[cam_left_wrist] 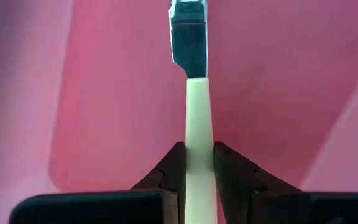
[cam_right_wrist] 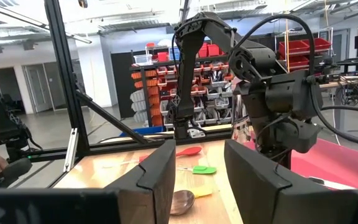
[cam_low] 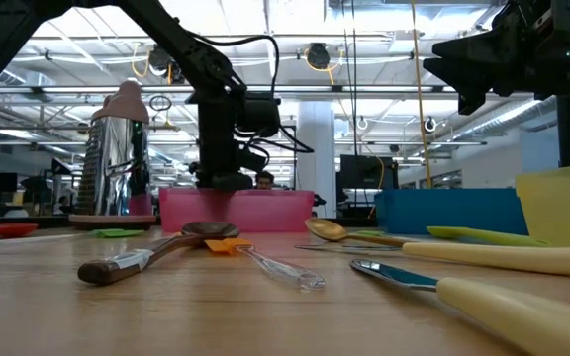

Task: Pick & Place Kitchen Items
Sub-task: Put the yellow knife into the pink bin

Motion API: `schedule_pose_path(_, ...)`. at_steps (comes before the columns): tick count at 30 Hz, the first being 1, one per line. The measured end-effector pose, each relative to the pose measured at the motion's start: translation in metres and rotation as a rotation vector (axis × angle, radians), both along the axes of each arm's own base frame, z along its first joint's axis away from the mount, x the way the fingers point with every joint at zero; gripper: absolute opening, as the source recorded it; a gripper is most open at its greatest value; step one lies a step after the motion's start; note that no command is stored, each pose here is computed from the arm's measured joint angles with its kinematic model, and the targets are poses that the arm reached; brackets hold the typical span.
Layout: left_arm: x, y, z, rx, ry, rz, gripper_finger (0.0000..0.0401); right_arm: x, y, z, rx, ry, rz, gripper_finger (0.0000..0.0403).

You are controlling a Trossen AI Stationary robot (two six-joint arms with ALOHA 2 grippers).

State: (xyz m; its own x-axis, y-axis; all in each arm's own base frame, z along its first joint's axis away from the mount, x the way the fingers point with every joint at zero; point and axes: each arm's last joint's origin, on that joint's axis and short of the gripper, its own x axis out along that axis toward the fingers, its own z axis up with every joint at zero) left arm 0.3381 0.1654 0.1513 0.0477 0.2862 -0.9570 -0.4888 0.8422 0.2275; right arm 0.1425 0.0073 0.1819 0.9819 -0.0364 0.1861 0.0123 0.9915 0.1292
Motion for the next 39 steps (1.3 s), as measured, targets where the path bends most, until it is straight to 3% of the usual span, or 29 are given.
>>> schedule_pose_path(3, 0.001, -0.002, 0.0, -0.042, -0.023, -0.01, 0.0062, 0.0, 0.0, 0.0, 0.0, 0.0, 0.0, 0.013)
schedule_pose_path(11, 0.01, -0.019, 0.0, -0.039, -0.017, -0.099, 0.0067, 0.0, 0.0, 0.0, 0.0, 0.0, 0.0, 0.013)
schedule_pose_path(21, 0.016, -0.034, 0.0, -0.037, -0.015, -0.147, 0.0152, 0.0, 0.0, 0.0, 0.0, 0.0, 0.0, 0.013)
schedule_pose_path(29, 0.021, -0.05, 0.001, -0.017, -0.007, -0.188, 0.0178, 0.0, 0.0, 0.0, 0.0, 0.0, 0.0, 0.013)
schedule_pose_path(34, 0.019, -0.063, 0.021, 0.058, -0.014, -0.213, 0.0179, 0.0, 0.0, 0.0, 0.0, 0.001, 0.0, 0.013)
schedule_pose_path(39, 0.008, -0.08, 0.064, 0.119, -0.102, -0.211, 0.0179, 0.0, 0.0, 0.0, 0.0, 0.001, 0.0, 0.013)
